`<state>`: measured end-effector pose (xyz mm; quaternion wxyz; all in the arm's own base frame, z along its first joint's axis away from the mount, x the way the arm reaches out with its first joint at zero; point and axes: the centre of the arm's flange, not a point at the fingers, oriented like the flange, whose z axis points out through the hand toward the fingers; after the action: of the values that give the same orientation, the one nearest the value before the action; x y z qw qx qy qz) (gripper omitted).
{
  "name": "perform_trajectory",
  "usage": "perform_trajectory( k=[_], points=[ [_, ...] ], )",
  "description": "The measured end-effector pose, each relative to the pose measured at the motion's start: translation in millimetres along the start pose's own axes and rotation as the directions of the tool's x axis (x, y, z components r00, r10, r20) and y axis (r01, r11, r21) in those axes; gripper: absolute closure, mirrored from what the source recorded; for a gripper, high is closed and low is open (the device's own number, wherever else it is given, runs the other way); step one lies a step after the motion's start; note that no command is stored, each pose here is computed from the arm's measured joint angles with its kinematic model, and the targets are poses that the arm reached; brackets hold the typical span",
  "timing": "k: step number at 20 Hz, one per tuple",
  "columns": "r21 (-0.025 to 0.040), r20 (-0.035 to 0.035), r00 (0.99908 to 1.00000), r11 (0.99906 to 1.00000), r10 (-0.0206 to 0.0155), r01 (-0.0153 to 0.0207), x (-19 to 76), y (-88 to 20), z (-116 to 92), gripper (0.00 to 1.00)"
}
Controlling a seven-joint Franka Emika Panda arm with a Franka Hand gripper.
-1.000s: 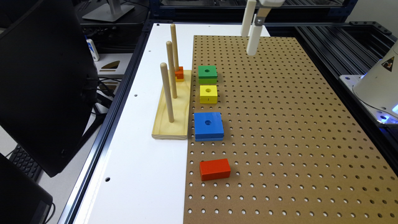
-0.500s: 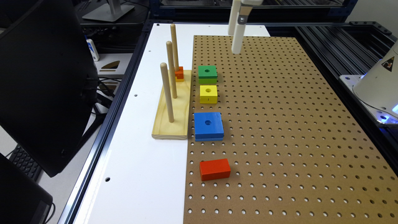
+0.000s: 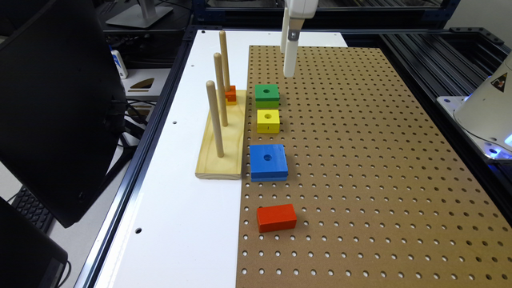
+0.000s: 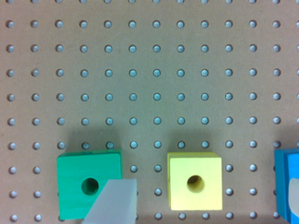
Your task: Pick up yellow block.
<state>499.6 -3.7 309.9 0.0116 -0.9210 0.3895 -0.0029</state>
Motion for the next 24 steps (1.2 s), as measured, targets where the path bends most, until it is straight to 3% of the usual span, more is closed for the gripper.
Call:
perform_trajectory(
  k=[3, 7, 10, 15, 24],
  points=[
    [0.0004, 0.0010, 0.999999, 1.000000, 0.0003, -0.0003, 2.7, -2.0, 19, 0.00],
    [-0.0005, 0.0023, 0.999997, 1.000000, 0.0001, -0.0001, 3.1, -2.3, 23, 0.00],
    [-0.0054, 0.0079, 0.999969, 0.999985, 0.0003, -0.0002, 3.2, -2.0, 32, 0.00],
    [-0.0045, 0.0079, 0.999969, 0.999990, 0.0004, -0.0003, 4.3, -2.9, 45, 0.00],
    [0.0013, 0.0033, 0.999951, 0.999955, -0.0094, 0.0094, 2.5, -8.1, 43, 0.00]
  ],
)
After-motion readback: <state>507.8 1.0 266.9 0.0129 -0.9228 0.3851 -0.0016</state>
